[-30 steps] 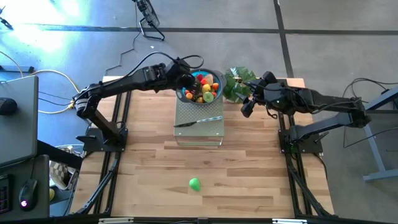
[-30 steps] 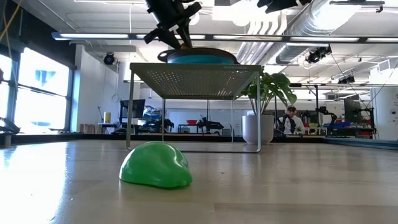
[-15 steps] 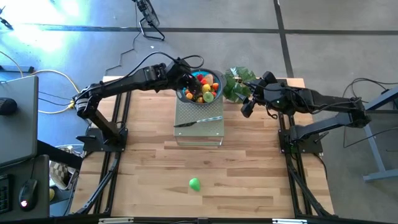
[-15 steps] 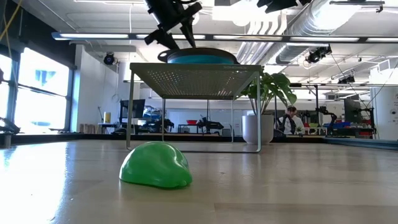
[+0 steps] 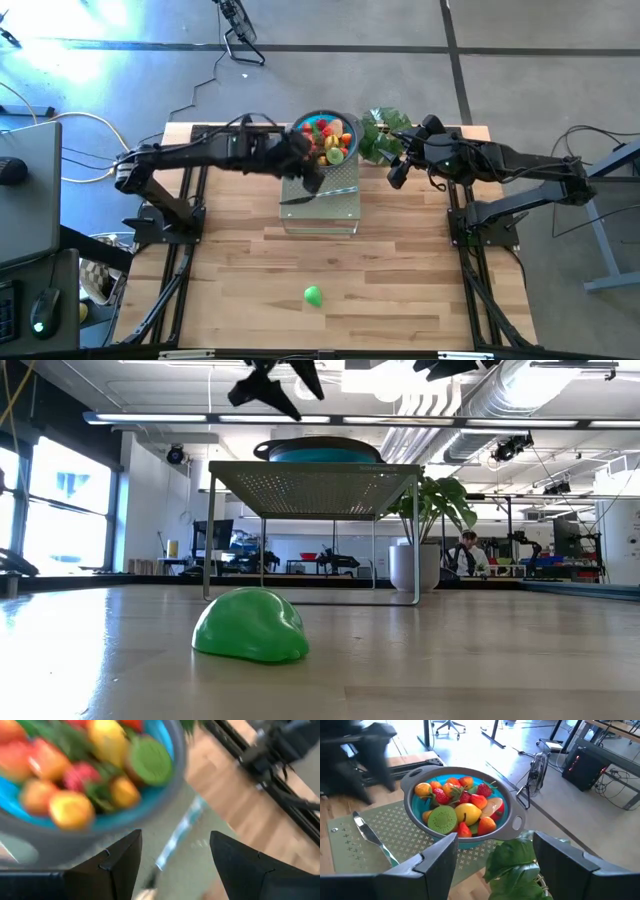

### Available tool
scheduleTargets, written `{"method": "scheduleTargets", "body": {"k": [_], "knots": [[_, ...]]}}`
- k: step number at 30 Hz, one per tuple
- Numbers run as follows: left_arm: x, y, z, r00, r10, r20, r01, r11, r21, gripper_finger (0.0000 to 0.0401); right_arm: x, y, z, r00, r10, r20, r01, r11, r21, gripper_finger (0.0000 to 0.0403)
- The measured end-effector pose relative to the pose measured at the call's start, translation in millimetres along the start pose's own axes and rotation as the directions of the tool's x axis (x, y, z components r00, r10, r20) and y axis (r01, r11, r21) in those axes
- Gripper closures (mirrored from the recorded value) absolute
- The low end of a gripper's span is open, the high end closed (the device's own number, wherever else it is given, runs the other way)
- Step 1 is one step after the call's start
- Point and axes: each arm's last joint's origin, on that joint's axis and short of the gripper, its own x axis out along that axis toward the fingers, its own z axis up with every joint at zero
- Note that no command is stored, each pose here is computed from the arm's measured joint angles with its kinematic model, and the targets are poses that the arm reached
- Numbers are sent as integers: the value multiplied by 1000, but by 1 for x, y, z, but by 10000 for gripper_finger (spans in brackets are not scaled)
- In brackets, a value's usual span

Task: Pick & Place Fruit
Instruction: Put the green pear in the blue bowl on the shelf

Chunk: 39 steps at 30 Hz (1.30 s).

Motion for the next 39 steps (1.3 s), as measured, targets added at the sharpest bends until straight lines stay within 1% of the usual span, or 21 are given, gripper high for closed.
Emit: {"method": "scheduleTargets", "body": {"k": [4, 10, 14, 17, 20, 22, 24, 26, 29, 31, 33, 35, 37, 39], "knots": [[-7, -20, -21, 998, -36, -54, 35, 999, -17, 171, 0, 1, 0, 1000, 22, -3, -22, 1000, 1, 152], [-22, -47, -56, 992, -65, -104, 59, 996, -66, 171, 0, 2, 0, 997, 74, -11, -73, 997, 11, 152], [-27, -64, -80, 991, -61, -118, 50, 994, -94, 171, 0, 3, 0, 994, 109, -17, -109, 994, 15, 152], [-31, -76, -95, 989, -79, -127, 63, 990, -129, 171, 0, 4, -1, 991, 135, -20, -134, 990, 38, 152], [-32, -85, -112, 984, -78, -158, 54, 987, -150, 171, 0, 5, -1, 987, 161, -25, -160, 985, 59, 152], [-31, -92, -120, 982, -94, -162, 62, 980, -188, 171, -1, 5, -1, 983, 182, -28, -179, 982, 66, 152], [-34, -95, -130, 979, -90, -181, 50, 975, -215, 171, -1, 6, -1, 979, 200, -31, -198, 978, 67, 152], [-30, -104, -137, 977, -112, -179, 59, 959, -276, 171, -1, 7, -1, 973, 230, -35, -227, 972, 67, 152], [-26, -110, -154, 973, -96, -210, 25, 947, -320, 171, -1, 8, -1, 965, 257, -40, -255, 965, 52, 152], [-22, -118, -159, 971, -125, -203, 36, 919, -393, 171, -1, 7, -1, 966, 257, -40, -256, 966, 26, 152], [-19, -121, -171, 969, -106, -224, -3, 900, -436, 171, -1, 7, -1, 966, 257, -41, -257, 966, 2, 152], [-9, -128, -178, 967, -120, -224, -8, 865, -501, 171, -1, 7, -2, 966, 256, -45, -257, 966, -13, 152], [-5, -130, -188, 965, -108, -241, -35, 852, -523, 171, -1, 7, -2, 965, 256, -53, -258, 966, -25, 152], [2, -137, -193, 962, -129, -239, -34, 817, -576, 171, -1, 7, -4, 963, 262, -67, -264, 964, -29, 152]]}}
